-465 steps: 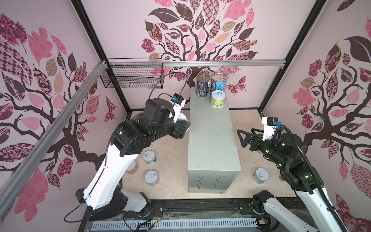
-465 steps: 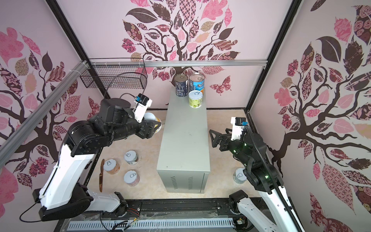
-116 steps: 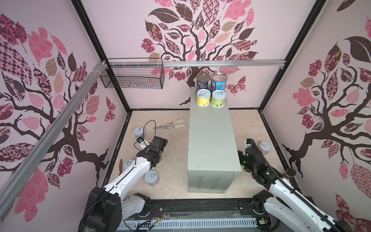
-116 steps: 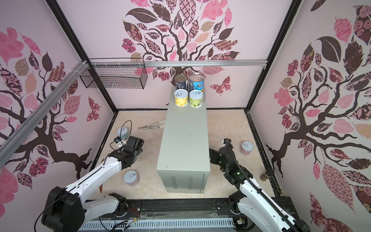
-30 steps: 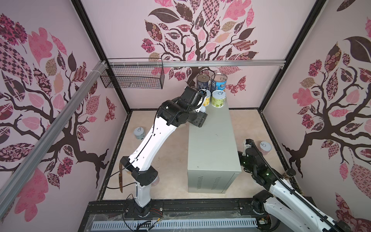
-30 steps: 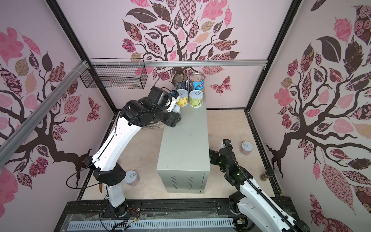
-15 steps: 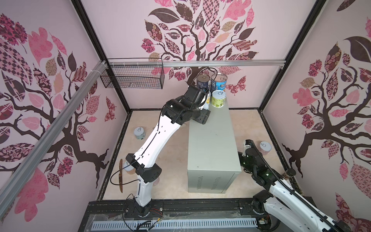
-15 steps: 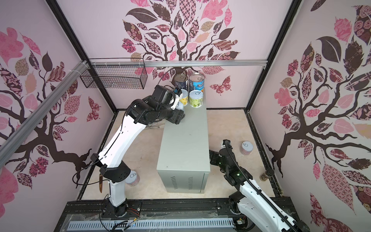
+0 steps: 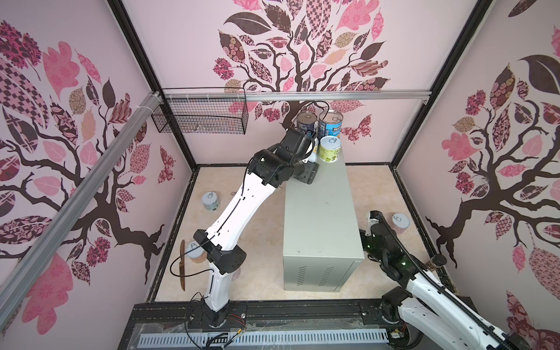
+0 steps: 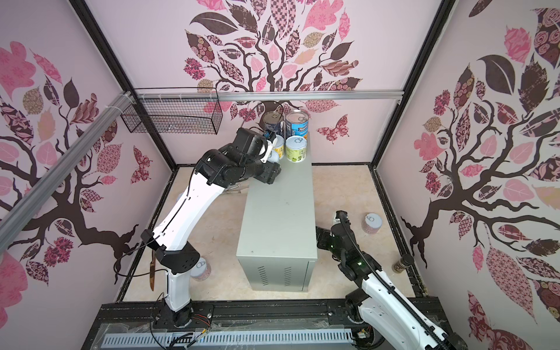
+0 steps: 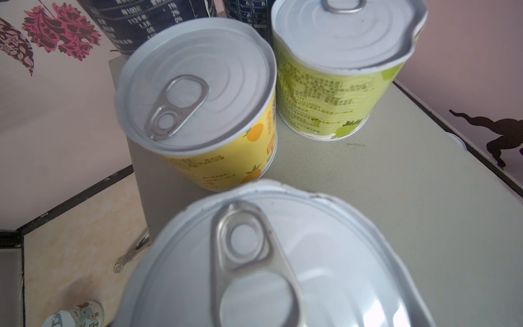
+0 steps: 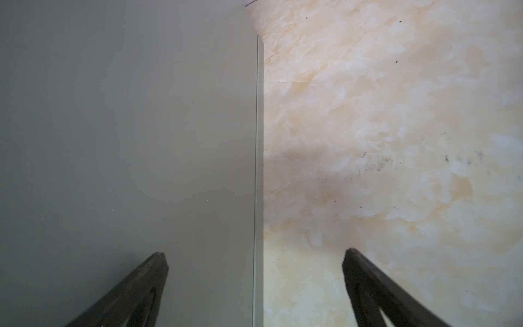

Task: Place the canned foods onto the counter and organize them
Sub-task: 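Lower the white-and-blue can onto the cabinet top in front of the yellow can, then open the left gripper and draw it back from the white-and-blue can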

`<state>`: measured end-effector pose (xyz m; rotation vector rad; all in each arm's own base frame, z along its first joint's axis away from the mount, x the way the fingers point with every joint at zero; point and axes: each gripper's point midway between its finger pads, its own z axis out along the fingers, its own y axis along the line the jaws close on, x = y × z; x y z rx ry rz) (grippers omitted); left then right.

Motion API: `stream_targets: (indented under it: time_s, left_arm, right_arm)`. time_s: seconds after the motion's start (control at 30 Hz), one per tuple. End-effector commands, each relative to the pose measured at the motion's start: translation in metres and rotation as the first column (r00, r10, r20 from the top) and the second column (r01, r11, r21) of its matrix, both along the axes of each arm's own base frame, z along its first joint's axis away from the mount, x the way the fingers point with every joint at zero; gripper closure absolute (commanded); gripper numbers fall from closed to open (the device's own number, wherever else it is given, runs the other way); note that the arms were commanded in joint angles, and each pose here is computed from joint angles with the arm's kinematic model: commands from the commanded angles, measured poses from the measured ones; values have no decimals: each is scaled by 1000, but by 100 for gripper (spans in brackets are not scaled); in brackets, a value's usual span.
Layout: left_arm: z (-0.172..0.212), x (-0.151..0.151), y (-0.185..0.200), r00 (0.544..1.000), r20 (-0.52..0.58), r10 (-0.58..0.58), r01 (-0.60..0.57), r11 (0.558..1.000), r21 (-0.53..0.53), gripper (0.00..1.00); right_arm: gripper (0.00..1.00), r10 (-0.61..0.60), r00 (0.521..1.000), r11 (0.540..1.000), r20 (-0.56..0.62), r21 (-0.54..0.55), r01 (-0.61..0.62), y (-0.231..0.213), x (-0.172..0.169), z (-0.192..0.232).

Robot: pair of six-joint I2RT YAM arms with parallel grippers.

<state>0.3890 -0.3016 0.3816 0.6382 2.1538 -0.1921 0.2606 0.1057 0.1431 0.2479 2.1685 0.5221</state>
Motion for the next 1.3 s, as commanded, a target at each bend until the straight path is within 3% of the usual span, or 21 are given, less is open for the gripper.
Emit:
stream_targets:
  time_s: [0.0,0.33,0.67,1.03,1.27]
  left_arm:
    - [3,7,-3,1000,6,10,-10,1000,-27,25]
    - [11,5,-4,1000,19,-7,8,999,-53,15]
    - [46,-8,2,997,76,-21,31,991,-132,2]
    - [105,-57,41,985,171,-15,56,970,-237,2]
    - [117,-96,81,979,203,22,38,957,-287,2]
  right_arm:
    - [0,13,1000,1000,15,4,-13,3,1,4]
    - [0,13,1000,1000,7,-1,-13,3,1,3]
    - [0,-20,1000,999,18,-33,21,-6,1,11]
    - [0,-83,996,996,39,-32,84,-16,4,33]
    - [0,-146,986,984,77,-92,153,-33,4,52]
